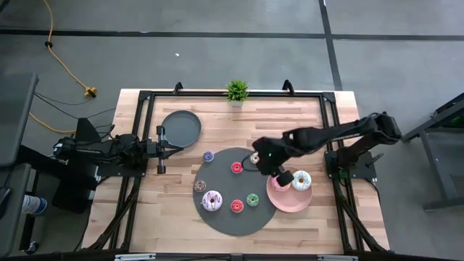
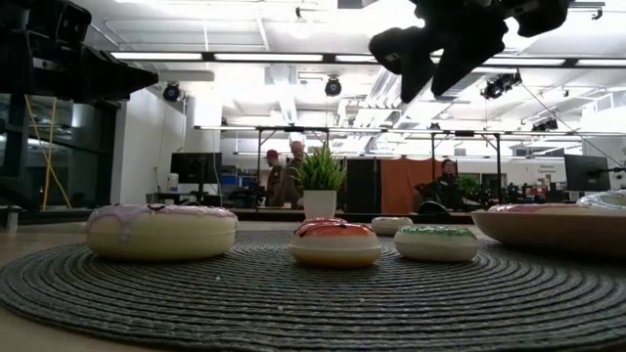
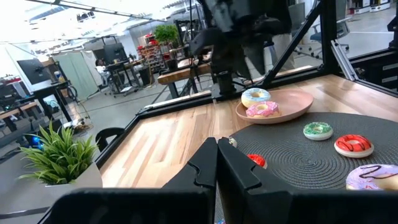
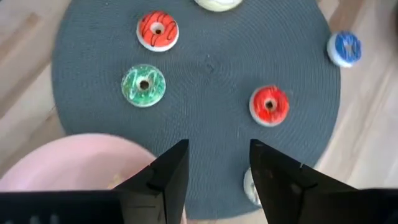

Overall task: Pick & Place donuts
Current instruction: Put the big purple donut on the pink plate

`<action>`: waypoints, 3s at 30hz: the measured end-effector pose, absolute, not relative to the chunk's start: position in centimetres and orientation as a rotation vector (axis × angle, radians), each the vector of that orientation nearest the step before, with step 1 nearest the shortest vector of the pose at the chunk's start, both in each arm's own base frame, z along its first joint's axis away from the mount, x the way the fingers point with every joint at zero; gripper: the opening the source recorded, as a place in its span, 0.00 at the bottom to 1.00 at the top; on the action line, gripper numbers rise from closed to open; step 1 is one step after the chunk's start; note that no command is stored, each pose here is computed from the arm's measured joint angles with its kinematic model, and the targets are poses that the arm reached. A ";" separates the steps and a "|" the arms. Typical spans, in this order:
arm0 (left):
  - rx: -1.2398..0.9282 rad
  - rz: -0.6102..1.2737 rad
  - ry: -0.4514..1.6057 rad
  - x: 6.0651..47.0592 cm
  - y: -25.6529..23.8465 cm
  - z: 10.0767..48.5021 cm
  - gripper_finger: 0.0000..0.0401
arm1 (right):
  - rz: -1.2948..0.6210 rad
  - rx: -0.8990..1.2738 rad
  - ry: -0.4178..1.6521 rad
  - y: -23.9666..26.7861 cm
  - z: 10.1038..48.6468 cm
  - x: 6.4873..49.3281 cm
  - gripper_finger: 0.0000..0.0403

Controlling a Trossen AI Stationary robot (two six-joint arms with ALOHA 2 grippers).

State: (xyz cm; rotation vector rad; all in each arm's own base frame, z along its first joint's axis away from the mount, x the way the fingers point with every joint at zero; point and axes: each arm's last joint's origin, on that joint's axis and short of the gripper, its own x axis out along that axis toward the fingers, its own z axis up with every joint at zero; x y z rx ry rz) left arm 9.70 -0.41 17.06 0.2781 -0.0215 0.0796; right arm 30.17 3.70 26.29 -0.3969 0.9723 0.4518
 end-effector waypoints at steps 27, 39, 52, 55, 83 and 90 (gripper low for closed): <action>0.278 0.080 -0.022 9.7 -0.4 17.1 0.00 | 0.337 -0.599 0.733 16.8 18.3 36.6 0.39; 0.278 0.080 -0.022 9.7 -0.4 17.1 0.00 | 0.329 -0.601 0.767 18.9 18.1 41.4 0.40; 0.278 0.080 -0.022 9.7 -0.4 17.1 0.00 | 0.251 -0.654 0.818 20.2 15.8 43.1 0.45; 0.278 0.080 -0.022 9.7 -0.4 17.1 0.00 | 0.247 -0.654 0.816 20.4 15.8 43.0 0.47; 0.278 0.079 -0.022 9.7 -0.4 17.1 0.00 | 0.128 -0.722 0.779 21.8 12.8 43.4 0.59; 0.278 0.080 -0.022 9.7 -0.4 17.1 0.00 | 0.134 -0.737 0.777 21.7 12.8 43.4 0.59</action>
